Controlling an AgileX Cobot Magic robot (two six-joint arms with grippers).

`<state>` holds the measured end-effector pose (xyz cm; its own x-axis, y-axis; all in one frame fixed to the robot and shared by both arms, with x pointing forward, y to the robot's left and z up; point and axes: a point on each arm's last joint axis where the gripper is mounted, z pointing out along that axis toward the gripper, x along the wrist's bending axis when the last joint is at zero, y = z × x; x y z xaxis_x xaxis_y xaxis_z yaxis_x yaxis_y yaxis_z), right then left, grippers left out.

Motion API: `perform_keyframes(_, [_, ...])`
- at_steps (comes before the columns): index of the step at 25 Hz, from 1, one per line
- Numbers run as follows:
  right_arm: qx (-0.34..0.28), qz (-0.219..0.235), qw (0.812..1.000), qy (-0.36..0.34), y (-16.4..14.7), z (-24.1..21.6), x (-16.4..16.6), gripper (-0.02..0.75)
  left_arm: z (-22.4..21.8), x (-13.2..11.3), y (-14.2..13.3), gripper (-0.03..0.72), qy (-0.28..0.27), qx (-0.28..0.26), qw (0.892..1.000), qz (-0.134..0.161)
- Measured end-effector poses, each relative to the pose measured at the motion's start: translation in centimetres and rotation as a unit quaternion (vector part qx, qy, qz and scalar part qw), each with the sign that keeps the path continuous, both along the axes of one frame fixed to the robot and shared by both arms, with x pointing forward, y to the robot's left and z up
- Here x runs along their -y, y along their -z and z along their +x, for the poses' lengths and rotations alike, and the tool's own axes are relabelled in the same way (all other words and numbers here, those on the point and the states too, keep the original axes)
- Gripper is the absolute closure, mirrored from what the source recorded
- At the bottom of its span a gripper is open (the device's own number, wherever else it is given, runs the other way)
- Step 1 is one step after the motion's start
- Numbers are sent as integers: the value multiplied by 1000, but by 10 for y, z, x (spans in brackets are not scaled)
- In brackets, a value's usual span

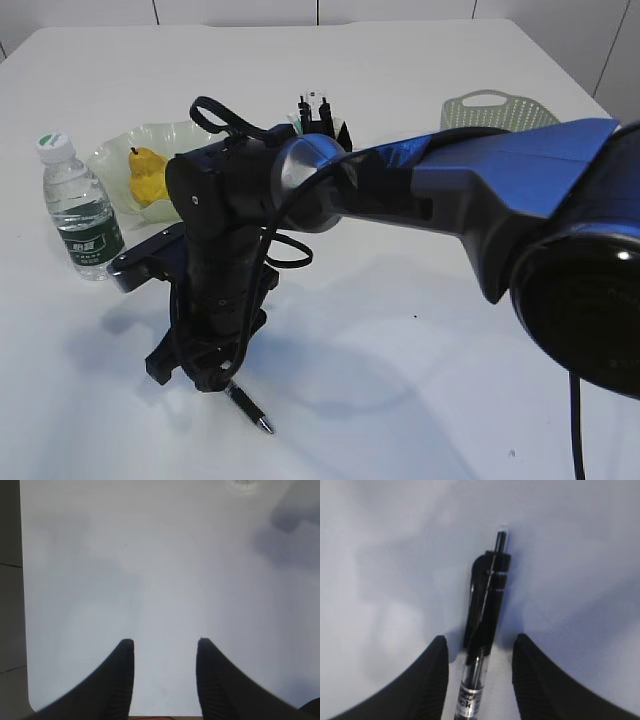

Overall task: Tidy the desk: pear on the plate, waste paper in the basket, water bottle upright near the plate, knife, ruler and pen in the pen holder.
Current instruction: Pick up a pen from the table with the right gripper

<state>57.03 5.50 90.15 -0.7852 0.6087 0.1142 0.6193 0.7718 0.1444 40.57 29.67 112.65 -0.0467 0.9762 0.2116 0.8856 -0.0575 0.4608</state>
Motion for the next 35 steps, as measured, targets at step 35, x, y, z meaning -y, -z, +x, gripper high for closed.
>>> perform_keyframes(35, [30,-63,997,37,1,8,10,624,0,0,0,403,0,0,1000,0])
